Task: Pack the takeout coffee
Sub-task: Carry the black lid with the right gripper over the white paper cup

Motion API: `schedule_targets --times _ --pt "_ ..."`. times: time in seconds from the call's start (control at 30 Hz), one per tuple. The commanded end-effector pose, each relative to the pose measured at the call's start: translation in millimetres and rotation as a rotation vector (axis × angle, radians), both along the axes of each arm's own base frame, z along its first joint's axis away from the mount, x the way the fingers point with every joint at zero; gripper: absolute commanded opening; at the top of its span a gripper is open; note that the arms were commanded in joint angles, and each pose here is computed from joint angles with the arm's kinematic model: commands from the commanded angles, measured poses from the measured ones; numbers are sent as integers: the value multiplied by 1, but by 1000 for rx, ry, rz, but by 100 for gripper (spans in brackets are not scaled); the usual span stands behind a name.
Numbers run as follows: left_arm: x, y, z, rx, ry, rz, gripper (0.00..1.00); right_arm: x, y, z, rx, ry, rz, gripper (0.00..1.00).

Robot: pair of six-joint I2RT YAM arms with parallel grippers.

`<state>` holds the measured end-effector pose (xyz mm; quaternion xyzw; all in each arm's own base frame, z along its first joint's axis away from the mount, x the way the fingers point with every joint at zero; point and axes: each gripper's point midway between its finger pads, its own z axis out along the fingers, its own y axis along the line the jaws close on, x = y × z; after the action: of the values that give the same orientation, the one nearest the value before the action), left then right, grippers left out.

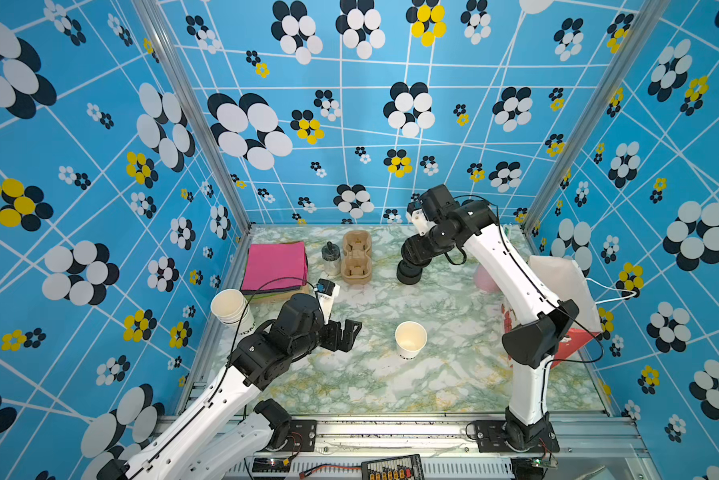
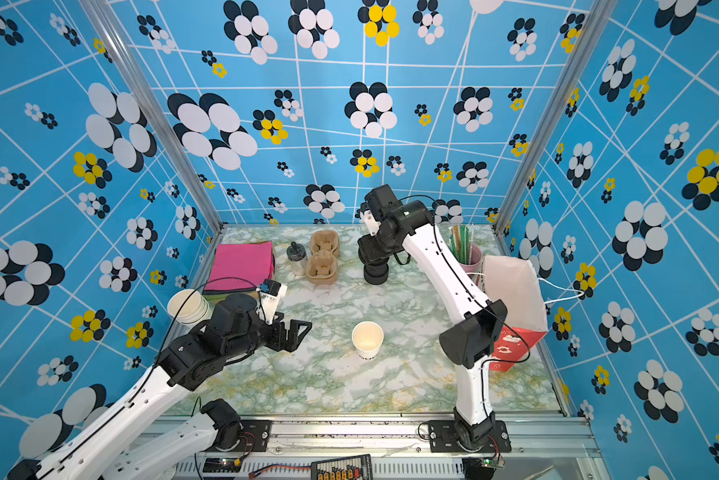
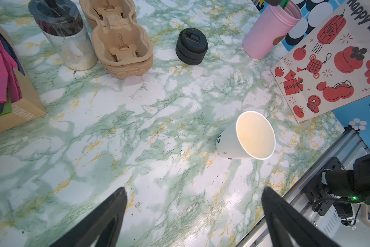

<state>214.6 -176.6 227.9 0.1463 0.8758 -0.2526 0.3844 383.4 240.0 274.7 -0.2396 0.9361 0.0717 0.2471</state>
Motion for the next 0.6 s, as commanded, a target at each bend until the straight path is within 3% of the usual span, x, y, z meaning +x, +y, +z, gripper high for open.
schedule_targets --times 0.0,0.3,0.57 --pt "-1 -5 6 -39 -43 -32 99 -31 -2 -2 3 38 -10 67" --pt "-1 -18 16 -107 -84 -86 99 -108 3 -23 29 87 6 67" --pt "-2 -24 12 -148 -72 -97 99 -145 3 -69 -37 161 8 67"
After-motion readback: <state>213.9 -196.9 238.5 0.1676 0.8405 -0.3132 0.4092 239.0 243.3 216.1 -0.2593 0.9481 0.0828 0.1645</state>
